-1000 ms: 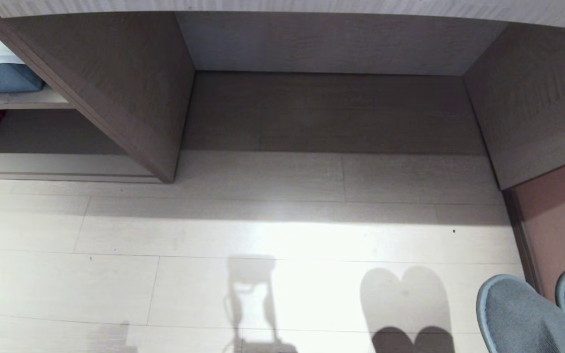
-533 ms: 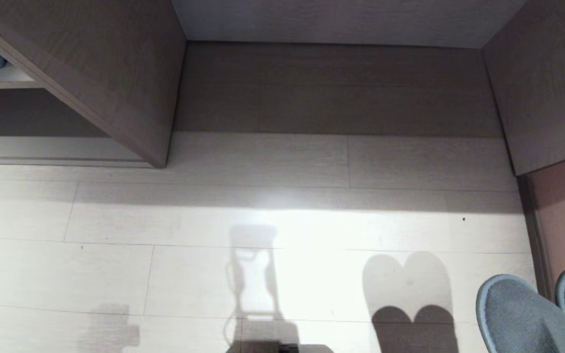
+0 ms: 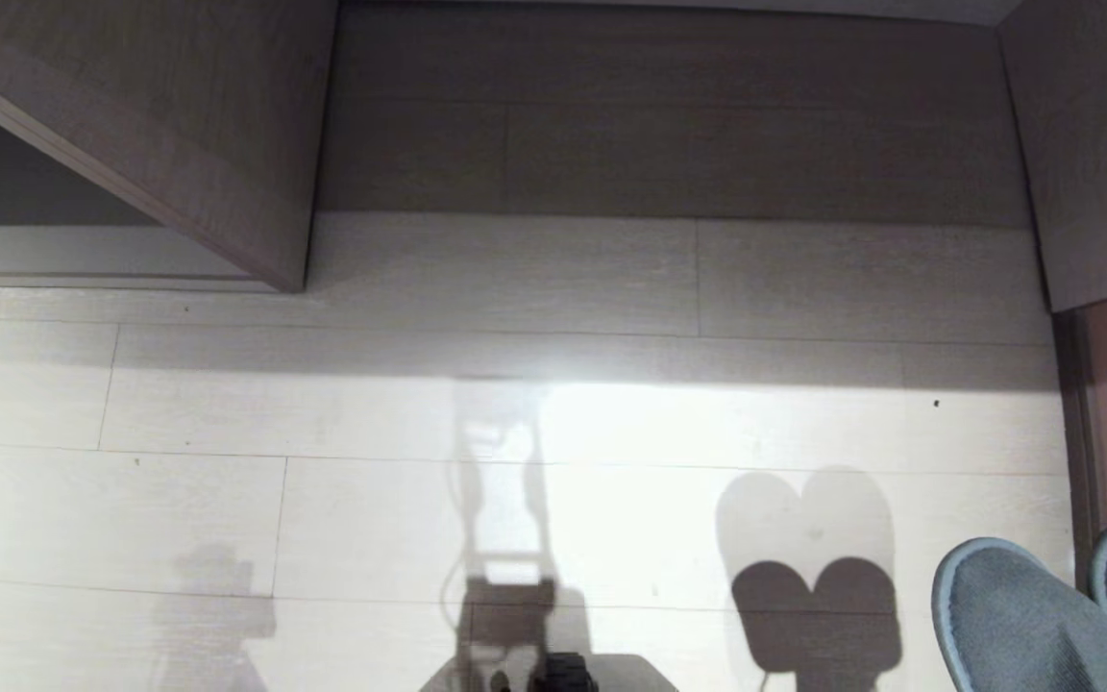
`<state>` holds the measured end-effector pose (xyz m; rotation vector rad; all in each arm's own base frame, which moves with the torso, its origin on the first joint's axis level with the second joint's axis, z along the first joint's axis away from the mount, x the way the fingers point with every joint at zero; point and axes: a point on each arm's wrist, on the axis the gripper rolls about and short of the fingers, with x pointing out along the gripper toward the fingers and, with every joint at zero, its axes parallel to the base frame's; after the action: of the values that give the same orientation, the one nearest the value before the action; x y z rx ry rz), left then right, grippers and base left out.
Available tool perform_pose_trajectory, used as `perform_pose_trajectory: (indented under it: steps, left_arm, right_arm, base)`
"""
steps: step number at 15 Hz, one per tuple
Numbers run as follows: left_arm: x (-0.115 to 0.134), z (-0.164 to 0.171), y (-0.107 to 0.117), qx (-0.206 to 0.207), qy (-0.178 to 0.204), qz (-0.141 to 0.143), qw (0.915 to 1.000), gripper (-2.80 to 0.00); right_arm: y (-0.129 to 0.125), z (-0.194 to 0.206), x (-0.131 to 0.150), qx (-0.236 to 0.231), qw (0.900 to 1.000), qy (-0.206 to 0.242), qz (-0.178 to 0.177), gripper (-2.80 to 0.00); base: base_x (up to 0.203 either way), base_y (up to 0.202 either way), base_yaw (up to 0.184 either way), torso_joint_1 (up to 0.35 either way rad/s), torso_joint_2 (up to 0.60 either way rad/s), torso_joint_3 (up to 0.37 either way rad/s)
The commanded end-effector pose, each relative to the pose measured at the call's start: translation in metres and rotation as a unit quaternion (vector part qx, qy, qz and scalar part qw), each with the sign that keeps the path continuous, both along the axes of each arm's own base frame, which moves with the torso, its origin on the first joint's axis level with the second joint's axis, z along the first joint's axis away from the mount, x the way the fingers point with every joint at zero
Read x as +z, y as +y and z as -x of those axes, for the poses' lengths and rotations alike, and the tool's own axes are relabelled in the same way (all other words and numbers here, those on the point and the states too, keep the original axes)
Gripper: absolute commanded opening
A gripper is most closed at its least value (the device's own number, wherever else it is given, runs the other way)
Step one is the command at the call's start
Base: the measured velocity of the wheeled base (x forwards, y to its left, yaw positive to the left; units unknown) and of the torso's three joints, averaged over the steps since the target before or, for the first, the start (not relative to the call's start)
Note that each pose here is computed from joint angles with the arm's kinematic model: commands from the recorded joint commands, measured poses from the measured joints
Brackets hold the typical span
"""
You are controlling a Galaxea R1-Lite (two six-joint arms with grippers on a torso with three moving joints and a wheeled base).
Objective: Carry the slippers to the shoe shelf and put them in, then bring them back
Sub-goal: Place the slippers on the floor
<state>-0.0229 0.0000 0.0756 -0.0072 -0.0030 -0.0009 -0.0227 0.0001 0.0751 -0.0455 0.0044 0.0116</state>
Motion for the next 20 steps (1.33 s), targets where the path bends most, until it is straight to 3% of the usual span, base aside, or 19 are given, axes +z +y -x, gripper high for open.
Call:
perform_pose_trajectory:
  steps: [1,20]
  left_arm:
    - [0.0,-0.0001,0.0,0.0,0.001,0.001,1.0,-2.8]
    - [0.0,-0.0001,0.0,0.0,0.001,0.001,1.0,-2.8]
  right_arm:
    - [0.0,-0.0001,-0.0001,0.0,1.0,0.001,0.0,-2.8]
    - [0.0,-0.0001,-0.0001,0.0,1.0,0.001,-0.001,-2.8]
  base:
    - [0.0,0.0,0.0,-0.007,0.0,-0.203]
    - [0.0,0.0,0.0,0.002,0.0,-0.197]
